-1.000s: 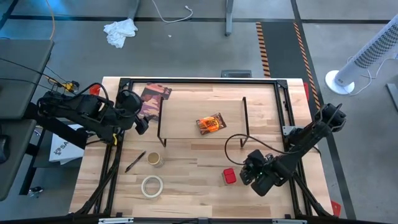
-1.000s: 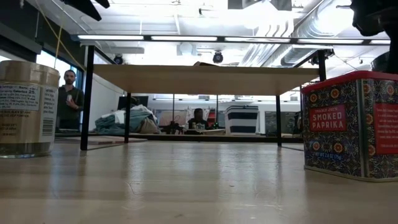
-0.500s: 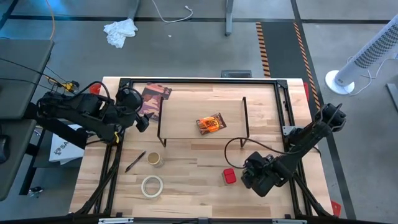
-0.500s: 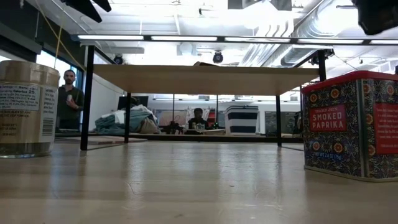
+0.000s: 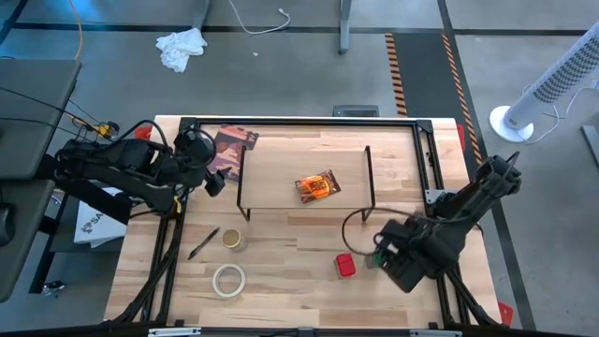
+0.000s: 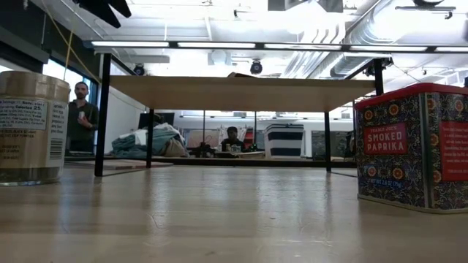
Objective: Shelf spices
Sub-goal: Remove the brown seasoning pack from the shelf
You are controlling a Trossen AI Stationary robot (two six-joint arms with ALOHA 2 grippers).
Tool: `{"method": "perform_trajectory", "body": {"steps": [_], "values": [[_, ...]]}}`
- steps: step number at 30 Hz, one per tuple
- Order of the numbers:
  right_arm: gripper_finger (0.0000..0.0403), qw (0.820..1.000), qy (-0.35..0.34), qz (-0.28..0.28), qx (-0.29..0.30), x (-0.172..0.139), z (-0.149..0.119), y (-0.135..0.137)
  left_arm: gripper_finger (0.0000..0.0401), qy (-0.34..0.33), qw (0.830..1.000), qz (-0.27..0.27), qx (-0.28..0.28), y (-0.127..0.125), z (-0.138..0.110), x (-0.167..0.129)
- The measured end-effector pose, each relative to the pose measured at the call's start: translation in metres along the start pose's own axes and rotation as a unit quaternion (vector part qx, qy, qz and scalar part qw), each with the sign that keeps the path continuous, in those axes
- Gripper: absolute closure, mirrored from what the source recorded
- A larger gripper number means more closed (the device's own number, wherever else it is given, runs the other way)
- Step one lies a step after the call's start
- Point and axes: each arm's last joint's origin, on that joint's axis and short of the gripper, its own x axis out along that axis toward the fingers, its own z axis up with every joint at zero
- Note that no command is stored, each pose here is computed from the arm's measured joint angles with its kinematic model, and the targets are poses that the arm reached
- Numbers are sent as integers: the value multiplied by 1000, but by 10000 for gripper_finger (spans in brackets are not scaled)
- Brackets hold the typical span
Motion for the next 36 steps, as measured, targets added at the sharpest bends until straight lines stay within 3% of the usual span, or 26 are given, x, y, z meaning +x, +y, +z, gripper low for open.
{"method": "perform_trajectory", "body": {"steps": [4, 7, 10, 14, 17, 24, 30, 36], "values": [[84, 996, -79, 42, 24, -21, 35, -10, 20, -2, 999, -34, -15, -2, 6, 3], [84, 990, -119, 60, 43, -24, 75, -16, 20, -19, 996, -88, -18, -8, 16, 5], [84, 984, -145, 104, 22, -21, 121, -24, 20, -58, 990, -125, -9, -15, 28, 7], [84, 969, -134, 207, 32, -6, 175, -41, 20, -105, 982, -152, 29, -24, 40, 10], [84, 967, -90, 230, 69, 18, 201, -56, 20, -108, 980, -154, 69, -31, 42, 16], [84, 970, -27, 218, 101, 63, 227, -63, 20, -64, 980, -142, 122, -50, 39, 36], [84, 976, 31, 145, 159, 91, 229, -66, 20, -29, 980, -134, 142, -69, 37, 57], [84, 977, 31, 94, 188, 105, 231, -65, 20, 0, 979, -126, 161, -85, 34, 76]]}}
